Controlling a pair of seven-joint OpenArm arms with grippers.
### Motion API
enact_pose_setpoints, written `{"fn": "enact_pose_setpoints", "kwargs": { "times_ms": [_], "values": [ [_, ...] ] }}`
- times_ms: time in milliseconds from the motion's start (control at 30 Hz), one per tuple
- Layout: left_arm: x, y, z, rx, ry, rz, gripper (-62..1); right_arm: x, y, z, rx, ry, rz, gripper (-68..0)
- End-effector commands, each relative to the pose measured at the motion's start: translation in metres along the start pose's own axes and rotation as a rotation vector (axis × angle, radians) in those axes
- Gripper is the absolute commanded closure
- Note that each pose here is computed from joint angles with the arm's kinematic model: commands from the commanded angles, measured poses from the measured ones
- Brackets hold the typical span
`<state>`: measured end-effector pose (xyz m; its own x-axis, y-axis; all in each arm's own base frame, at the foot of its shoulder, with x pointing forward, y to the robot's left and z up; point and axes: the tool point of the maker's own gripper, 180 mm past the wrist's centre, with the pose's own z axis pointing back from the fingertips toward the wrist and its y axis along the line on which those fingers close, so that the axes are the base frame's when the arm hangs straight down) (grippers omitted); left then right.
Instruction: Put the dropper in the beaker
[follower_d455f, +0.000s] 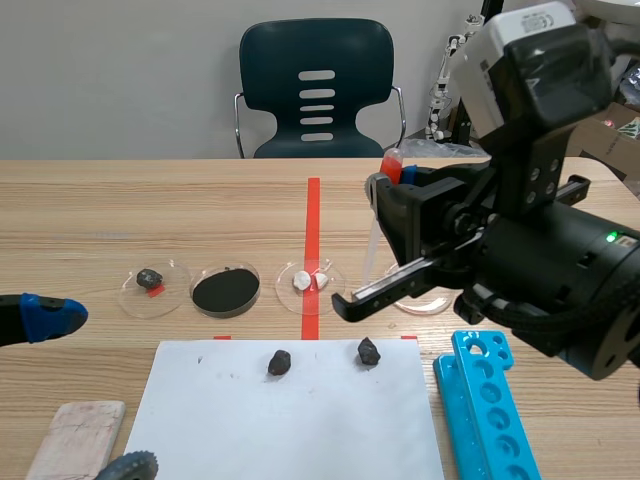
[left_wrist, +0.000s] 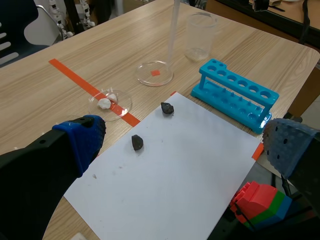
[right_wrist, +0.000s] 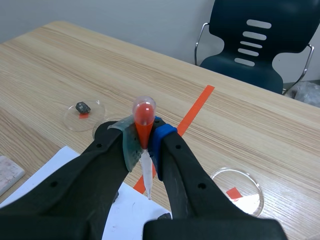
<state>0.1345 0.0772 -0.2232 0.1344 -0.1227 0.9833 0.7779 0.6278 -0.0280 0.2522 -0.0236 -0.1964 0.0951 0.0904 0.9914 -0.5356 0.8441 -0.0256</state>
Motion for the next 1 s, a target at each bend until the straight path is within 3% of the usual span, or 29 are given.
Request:
{"fn": "enact_pose_setpoints", "kwargs": {
  "times_ms": [0,700,967],
  "values": [
    [0.009,-0.004,-0.002,-0.012,-0.035,0.008,-62.3,0.011,-0.002,0.000,-0.003,-0.040,0.009,-0.6],
    [0.009,-0.004,-0.002,-0.012,-0.035,0.008,-62.3,0.011,-0.002,0.000,-0.004,-0.040,0.010,-0.6],
    [0.009,-0.004,-0.002,-0.012,-0.035,0.008,-62.3,0.010,-0.028,0.005,-0.091,-0.031,0.031,-0.6]
  ]
}}
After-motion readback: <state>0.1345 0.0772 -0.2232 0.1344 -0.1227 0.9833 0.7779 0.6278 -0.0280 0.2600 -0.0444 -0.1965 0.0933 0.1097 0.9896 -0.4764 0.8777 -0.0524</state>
